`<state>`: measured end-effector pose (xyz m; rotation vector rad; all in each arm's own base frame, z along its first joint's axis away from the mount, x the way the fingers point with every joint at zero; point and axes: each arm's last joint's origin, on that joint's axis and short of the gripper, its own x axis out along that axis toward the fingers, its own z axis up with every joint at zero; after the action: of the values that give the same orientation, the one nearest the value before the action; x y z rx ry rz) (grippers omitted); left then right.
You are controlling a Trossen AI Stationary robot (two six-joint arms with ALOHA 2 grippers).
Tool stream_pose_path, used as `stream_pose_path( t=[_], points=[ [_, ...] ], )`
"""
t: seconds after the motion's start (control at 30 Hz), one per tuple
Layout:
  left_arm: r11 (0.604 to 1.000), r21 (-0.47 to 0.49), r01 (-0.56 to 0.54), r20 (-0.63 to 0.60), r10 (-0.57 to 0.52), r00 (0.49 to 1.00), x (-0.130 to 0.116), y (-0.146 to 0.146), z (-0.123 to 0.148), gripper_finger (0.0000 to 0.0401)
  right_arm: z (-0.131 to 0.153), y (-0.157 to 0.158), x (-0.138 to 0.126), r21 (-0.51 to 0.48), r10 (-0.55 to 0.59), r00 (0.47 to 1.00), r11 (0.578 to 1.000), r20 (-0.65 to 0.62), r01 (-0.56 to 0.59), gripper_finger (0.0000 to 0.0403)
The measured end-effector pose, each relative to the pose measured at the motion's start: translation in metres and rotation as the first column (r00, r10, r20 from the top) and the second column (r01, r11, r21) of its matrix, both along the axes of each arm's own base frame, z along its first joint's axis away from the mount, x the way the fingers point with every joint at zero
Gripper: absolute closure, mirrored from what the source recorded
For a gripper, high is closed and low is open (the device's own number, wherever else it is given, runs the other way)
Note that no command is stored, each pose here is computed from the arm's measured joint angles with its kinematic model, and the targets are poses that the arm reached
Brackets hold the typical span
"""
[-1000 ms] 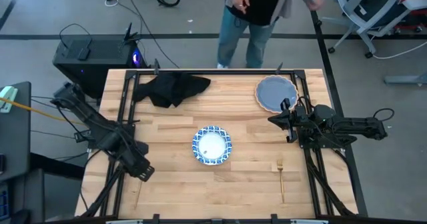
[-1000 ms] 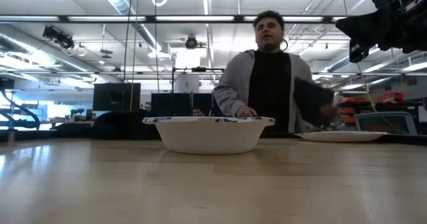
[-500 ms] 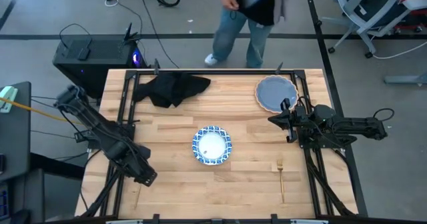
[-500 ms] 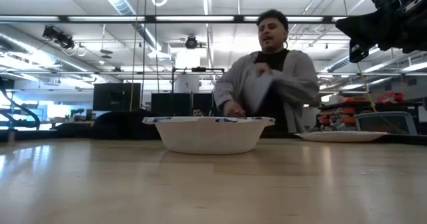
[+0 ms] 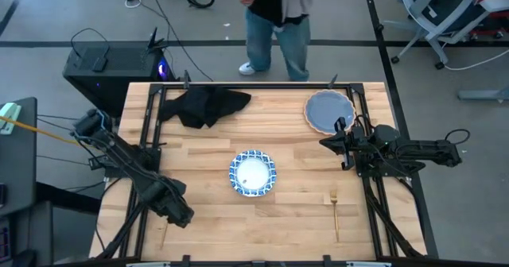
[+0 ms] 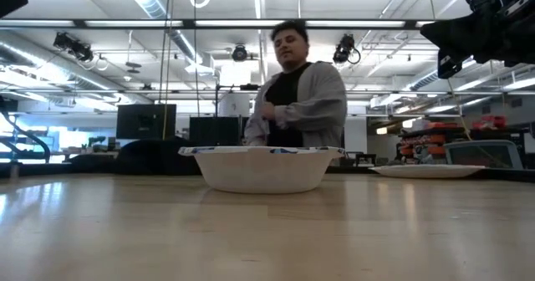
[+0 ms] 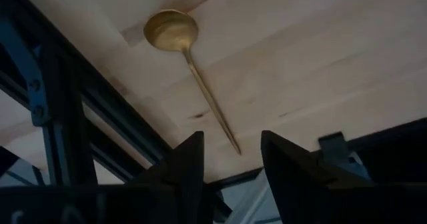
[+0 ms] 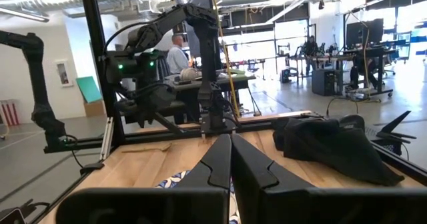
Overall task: Set table place
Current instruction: Move the golden spoon to the left of the white bowl
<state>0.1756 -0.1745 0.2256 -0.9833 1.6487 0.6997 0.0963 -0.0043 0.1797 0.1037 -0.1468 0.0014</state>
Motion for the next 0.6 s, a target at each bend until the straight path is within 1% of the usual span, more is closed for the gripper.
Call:
stream_pose_path(
  t=[0.1,0.2,0.33,0.53,0.6],
  points=[
    [0.999,0.022,0.028,-0.001,-0.028,1.000,0.001,-0.002,-0.005,0.0244,0.000,0.000,0.000,0.000,0.000,1.000,1.000,0.000,0.000,0.0389],
    [0.999,0.020,0.026,0.012,-0.026,1.000,-0.001,-0.005,-0.018,0.0245,0.000,0.000,0.000,0.000,0.000,1.000,1.000,0.000,0.000,0.0389],
    [1.000,-0.014,-0.011,0.039,0.012,0.999,-0.009,-0.009,-0.043,0.0251,0.000,0.000,0.000,0.000,0.000,1.000,1.000,0.000,0.000,0.0389],
    [0.998,0.025,-0.058,-0.008,0.058,0.998,-0.024,-0.005,-0.066,0.0260,0.000,0.000,0.000,0.001,0.000,1.000,1.000,0.000,0.000,0.0389],
    [0.998,-0.008,-0.062,0.017,0.062,0.998,-0.025,-0.005,-0.072,0.0263,0.000,0.000,0.000,0.001,0.000,1.000,1.000,0.000,0.000,0.0389]
  ],
)
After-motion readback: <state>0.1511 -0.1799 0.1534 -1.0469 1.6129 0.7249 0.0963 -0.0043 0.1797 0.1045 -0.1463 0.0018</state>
